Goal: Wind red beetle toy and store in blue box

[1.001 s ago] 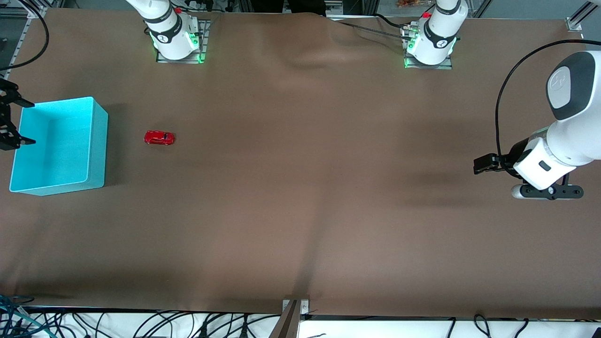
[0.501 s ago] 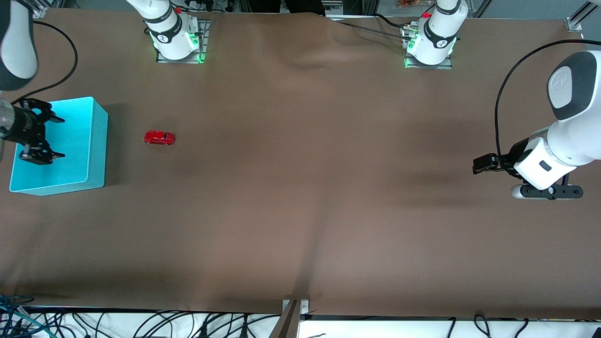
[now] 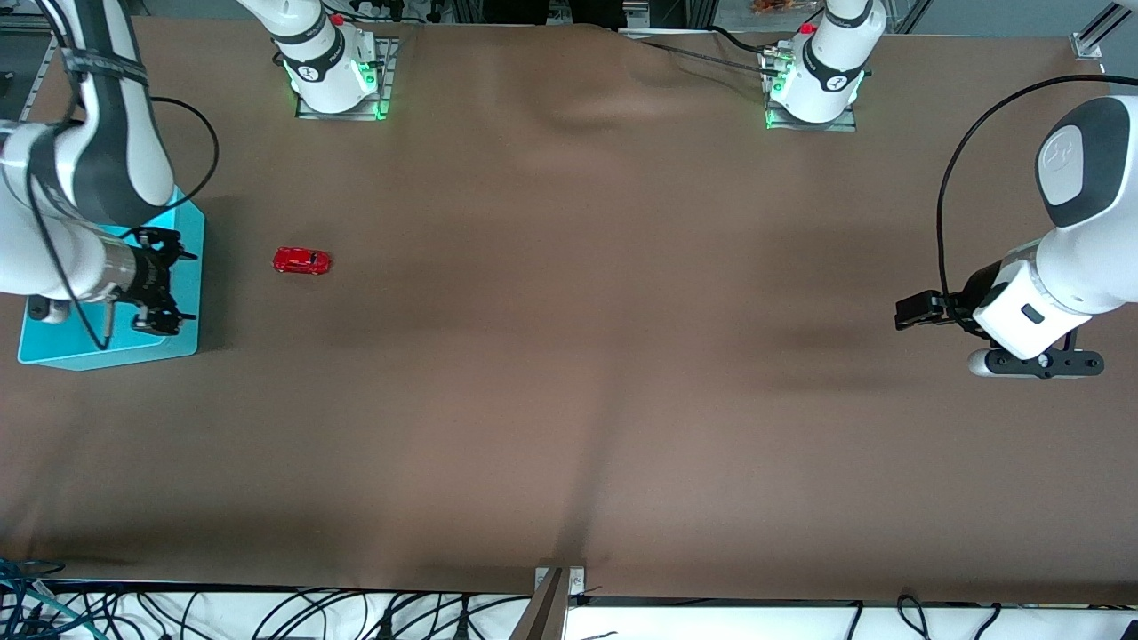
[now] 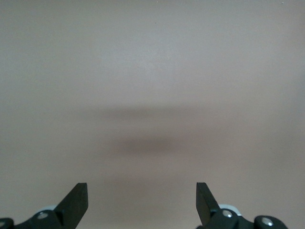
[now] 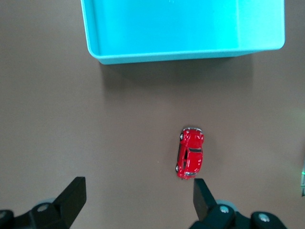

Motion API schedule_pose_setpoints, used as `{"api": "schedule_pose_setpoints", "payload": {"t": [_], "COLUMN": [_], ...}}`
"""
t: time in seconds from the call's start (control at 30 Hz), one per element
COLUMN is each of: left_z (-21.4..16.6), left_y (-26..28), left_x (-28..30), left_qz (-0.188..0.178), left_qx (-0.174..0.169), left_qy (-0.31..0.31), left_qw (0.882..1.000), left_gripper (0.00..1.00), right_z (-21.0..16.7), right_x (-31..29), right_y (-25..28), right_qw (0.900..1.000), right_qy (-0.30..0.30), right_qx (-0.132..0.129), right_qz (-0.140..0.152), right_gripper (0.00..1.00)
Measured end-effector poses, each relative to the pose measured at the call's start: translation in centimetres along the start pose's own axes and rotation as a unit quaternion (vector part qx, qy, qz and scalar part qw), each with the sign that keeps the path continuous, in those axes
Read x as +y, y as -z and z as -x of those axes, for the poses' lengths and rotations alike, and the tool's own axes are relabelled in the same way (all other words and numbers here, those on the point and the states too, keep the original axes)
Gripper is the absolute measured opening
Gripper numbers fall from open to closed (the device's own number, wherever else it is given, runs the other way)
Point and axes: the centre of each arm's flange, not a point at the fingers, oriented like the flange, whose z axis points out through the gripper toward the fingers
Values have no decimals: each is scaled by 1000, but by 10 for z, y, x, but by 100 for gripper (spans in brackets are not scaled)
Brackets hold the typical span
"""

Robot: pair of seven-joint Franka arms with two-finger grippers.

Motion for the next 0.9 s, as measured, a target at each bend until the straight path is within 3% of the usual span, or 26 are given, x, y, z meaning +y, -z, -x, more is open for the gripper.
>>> {"api": "schedule_pose_setpoints", "payload": {"t": [0.6, 0.9], "left_z": [0, 0], "left_y": [0, 0], "left_x": [1, 3], "left_qz": [0, 1], "left_qx": [0, -1], "left_qy": [-1, -2], "left_qw": [1000, 1000], "left_gripper": [100, 100], "right_z": [6, 5], "right_x": [17, 32], "right_y": [-69, -85], "right_qw": [998, 999], "right_qy": [-10, -30], "right_qx": [-1, -5], "right_qz": [67, 14], "right_gripper": [100, 100]}}
